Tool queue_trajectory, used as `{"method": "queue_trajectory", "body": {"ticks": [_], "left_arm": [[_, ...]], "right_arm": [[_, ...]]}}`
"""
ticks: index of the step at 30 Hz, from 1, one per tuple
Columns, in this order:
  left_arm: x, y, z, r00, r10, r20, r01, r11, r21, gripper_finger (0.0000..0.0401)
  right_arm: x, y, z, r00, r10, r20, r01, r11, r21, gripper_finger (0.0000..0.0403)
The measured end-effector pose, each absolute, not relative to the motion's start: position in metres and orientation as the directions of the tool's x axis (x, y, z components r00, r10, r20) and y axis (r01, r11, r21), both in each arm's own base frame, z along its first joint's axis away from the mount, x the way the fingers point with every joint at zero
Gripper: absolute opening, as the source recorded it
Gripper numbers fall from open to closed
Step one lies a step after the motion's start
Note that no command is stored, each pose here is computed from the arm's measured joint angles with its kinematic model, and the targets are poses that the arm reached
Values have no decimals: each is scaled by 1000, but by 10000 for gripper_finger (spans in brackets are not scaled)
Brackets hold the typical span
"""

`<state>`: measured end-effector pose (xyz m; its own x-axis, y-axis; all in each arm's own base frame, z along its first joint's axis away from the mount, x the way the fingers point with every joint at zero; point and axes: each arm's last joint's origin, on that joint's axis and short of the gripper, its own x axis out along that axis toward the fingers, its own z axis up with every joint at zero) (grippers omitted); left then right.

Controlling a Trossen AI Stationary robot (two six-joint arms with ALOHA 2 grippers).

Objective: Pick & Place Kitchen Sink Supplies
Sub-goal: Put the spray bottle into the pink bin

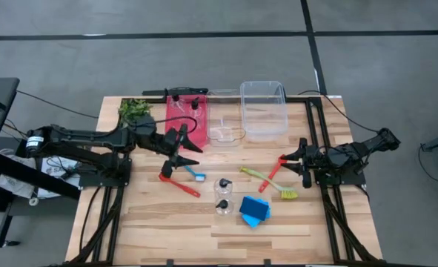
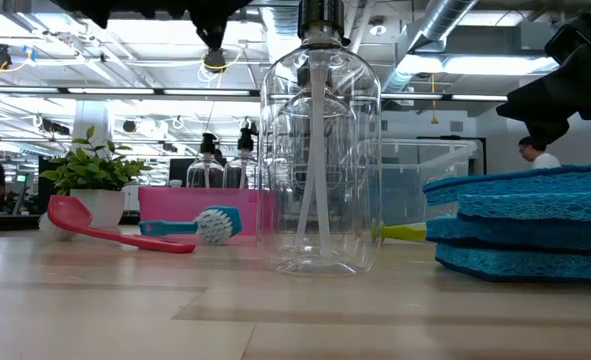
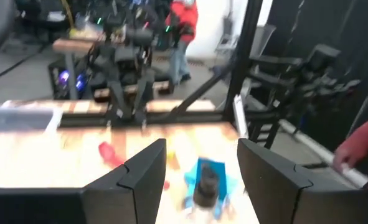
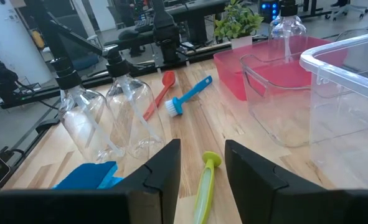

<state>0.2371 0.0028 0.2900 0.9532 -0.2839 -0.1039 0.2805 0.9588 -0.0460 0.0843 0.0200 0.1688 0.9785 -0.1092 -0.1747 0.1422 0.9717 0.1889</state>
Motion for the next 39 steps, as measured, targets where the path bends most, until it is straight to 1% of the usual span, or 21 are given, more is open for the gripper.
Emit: {"method": "queue_trajectory", "body": {"ticks": [5, 21, 27, 34, 39], "left_arm": [[239, -9, 280, 951, -240, -196, 236, 971, -43, 199], [269, -35, 232, 886, -262, -383, 250, 965, -80, 199], [282, -37, 215, 880, -261, -398, 243, 965, -95, 199], [293, -40, 209, 897, -269, -350, 255, 963, -87, 201], [299, -44, 204, 904, -282, -320, 273, 959, -76, 219]], "right_arm": [[84, 20, 169, 979, -109, -174, 142, 972, 189, 119], [84, 20, 169, 979, -109, -175, 142, 972, 189, 119], [84, 20, 169, 979, -109, -174, 142, 972, 189, 119], [84, 20, 169, 979, -109, -174, 142, 972, 189, 119], [84, 20, 169, 979, -109, -174, 142, 972, 189, 119]]}}
